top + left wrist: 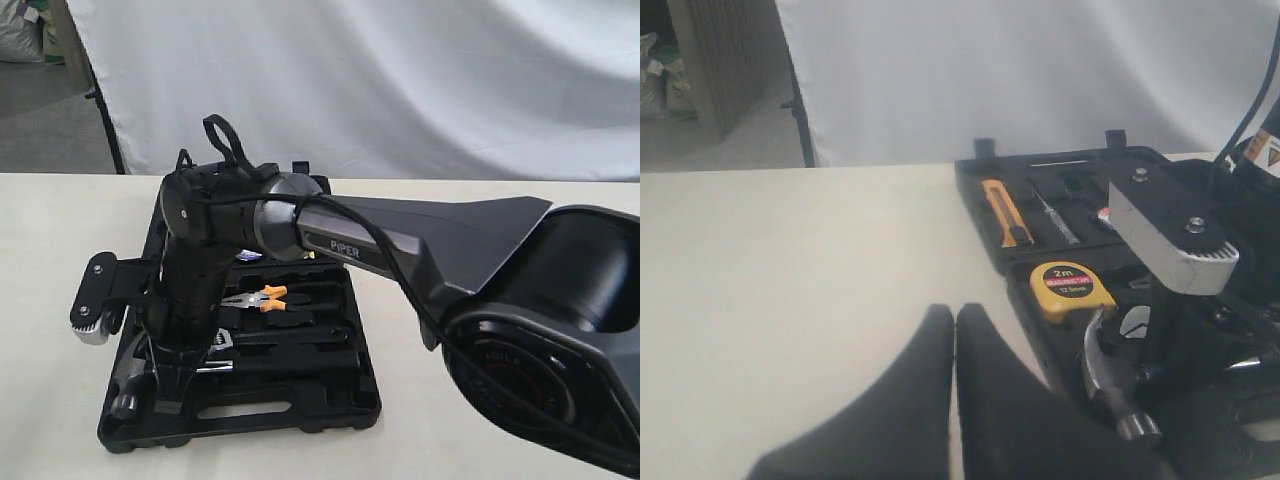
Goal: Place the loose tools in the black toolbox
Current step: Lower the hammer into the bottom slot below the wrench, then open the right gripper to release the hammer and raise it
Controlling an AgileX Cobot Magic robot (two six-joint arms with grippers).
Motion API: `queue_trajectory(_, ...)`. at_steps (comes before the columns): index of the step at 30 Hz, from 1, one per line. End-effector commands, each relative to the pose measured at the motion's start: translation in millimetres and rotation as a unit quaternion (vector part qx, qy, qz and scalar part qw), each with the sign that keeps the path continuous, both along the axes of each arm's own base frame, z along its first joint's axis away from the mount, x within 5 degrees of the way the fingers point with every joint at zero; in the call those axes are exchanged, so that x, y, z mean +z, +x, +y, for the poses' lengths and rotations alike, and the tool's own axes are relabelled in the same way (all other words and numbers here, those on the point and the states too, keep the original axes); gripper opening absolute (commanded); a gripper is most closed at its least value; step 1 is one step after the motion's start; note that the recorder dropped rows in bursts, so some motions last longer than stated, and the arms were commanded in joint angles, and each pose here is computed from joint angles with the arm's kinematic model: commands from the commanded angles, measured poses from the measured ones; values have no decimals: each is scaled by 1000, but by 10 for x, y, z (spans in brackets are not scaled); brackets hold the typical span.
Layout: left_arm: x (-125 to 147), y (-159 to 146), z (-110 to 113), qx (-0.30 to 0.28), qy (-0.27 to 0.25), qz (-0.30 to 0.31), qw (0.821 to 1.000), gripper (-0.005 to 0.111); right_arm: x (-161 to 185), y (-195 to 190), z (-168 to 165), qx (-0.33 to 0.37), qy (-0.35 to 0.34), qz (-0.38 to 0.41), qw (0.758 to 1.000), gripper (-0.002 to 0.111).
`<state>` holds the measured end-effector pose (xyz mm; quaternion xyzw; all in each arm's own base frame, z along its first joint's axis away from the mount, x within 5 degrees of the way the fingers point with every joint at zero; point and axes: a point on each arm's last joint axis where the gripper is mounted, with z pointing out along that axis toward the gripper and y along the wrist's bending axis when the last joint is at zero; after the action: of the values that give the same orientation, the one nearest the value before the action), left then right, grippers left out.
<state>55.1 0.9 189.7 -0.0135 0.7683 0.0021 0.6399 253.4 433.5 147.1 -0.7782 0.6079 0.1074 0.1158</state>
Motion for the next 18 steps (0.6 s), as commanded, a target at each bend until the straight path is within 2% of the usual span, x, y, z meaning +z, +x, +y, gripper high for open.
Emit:
queue_trajectory(1, -9, -1, 0, 2, -8, 0, 1000, 1, 58, -6, -60, 5, -15, 7, 1000, 0)
queue_trajectory(4, -9, -1, 0, 2, -8, 0, 1000, 1, 57, -9, -64, 5, -18, 9, 1000, 0)
queue_trajectory(7, -9, -1, 0, 2, -8, 0, 1000, 1, 56, -24, -60, 3, -20, 12, 1000, 12)
queue_trajectory(10, -9, -1, 0, 2, -8, 0, 1000, 1, 56, -22, -62, -3, -20, 13, 1000, 35)
queue_trajectory(12, -9, -1, 0, 2, -8, 0, 1000, 1, 56, -33, -55, -3, -20, 14, 1000, 54)
queue_trajectory(14, -9, -1, 0, 2, -8, 0, 1000, 1, 108, -53, -48, 0, -15, 11, 1000, 66)
queue_trajectory(18, -9, -1, 0, 2, -8, 0, 1000, 1, 428, -59, -36, -10, 16, -5, 1000, 69)
